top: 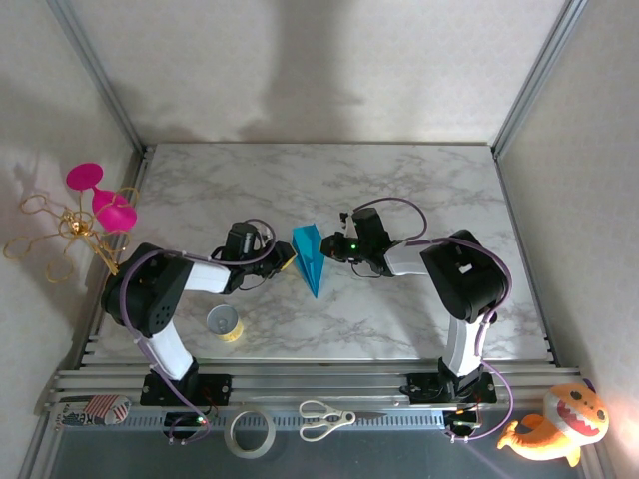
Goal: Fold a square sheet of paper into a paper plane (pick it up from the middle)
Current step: Move the paper plane to the top-center of the table.
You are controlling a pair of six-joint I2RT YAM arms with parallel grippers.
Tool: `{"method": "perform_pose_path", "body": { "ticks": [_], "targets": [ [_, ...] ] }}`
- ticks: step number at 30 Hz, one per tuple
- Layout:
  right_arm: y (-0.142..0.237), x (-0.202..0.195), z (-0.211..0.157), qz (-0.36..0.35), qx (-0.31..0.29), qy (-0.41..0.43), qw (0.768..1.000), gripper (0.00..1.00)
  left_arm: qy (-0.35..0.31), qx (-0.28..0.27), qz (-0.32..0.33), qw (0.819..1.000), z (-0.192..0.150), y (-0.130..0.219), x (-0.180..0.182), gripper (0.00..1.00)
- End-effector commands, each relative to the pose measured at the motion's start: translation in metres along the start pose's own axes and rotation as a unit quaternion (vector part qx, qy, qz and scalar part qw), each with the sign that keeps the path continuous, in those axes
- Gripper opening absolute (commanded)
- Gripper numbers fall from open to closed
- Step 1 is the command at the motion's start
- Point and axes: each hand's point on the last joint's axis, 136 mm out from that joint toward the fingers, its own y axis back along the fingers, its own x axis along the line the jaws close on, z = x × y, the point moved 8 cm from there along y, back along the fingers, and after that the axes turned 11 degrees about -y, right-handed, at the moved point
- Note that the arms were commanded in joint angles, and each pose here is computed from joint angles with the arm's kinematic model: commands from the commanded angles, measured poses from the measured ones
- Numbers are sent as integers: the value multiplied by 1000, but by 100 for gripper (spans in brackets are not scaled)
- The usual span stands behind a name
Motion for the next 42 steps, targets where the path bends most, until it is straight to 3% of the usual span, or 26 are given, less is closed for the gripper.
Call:
{"method": "perform_pose_path", "body": {
  "ticks": [1, 6, 14, 20, 25, 32, 37, 42],
  "targets": [
    [0, -4, 2, 0, 0, -3, 1000, 0, -10, 5, 2, 1000, 2, -5, -3, 14],
    [8, -3, 6, -3, -22, -8, 1000, 0, -6, -18, 24, 1000, 6, 0, -4, 0],
    [20, -7, 6, -6, -52, -29, 998, 0, 4, -92, 46, 995, 11, 28, -12, 0],
    [14, -16, 0, -1, -37, -48, 998, 0, 10, -75, 58, 995, 2, 25, 0, 0],
    [9, -19, -2, 0, -25, -51, 998, 0, 2, -50, 71, 996, -1, 21, 4, 7],
    [4, -22, -3, -3, -14, -52, 999, 1, -51, -37, 160, 985, 7, 29, 4, 20],
    [4, -19, -2, 0, -11, -47, 999, 2, -91, -65, 156, 981, 18, 46, -30, 26],
    [4, -18, -1, -2, -11, -47, 999, 2, -112, -58, 143, 982, 3, 39, -61, 29]
  ]
}}
